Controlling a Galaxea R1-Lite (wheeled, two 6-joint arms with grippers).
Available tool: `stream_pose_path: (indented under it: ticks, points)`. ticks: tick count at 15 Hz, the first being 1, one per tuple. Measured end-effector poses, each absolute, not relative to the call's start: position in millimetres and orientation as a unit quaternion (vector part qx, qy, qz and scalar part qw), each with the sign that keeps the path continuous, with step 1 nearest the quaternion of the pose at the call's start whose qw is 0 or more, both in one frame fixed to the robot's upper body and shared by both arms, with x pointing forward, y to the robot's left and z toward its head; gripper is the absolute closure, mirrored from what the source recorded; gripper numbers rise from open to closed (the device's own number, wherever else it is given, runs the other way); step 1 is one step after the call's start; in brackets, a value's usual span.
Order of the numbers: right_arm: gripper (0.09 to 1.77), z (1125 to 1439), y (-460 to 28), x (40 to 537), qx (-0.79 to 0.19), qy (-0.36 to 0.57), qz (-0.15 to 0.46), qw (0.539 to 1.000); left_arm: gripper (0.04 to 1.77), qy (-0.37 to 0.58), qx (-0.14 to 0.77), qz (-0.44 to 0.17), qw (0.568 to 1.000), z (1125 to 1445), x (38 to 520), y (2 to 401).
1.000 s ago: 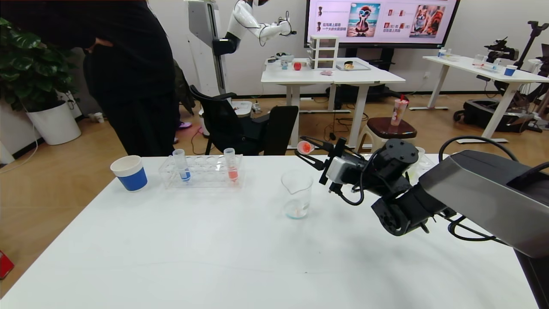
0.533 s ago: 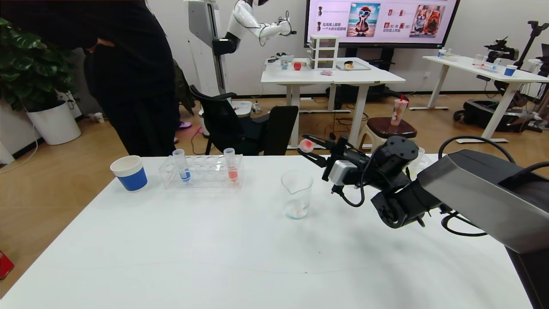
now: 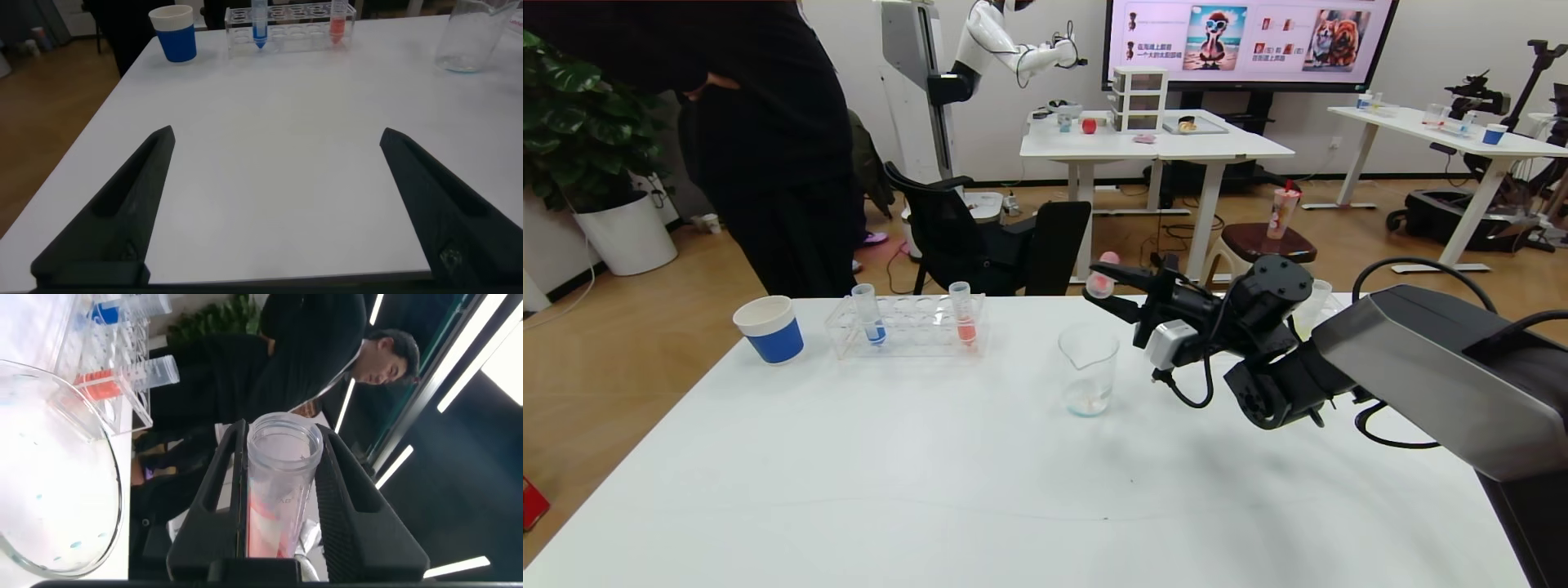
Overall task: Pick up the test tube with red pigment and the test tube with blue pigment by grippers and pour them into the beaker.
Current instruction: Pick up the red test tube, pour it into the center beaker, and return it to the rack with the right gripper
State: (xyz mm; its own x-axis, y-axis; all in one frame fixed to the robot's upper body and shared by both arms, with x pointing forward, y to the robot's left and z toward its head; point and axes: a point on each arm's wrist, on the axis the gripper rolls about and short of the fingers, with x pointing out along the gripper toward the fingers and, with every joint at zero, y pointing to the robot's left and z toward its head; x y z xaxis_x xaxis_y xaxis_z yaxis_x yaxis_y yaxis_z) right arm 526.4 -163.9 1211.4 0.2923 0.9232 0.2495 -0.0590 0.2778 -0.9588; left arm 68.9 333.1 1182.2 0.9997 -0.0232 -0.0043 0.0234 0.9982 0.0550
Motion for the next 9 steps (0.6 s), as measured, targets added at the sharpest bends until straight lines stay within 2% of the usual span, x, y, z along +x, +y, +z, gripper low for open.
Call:
stream_pose_path:
  ticks: [9]
  points:
    - [1.35, 1201.5, -164.1, 528.2, -0.507, -0.482, 0.360, 0.617, 0.06, 0.002, 0.027, -0.011, 1.000, 1182.2, 68.9, 333.1]
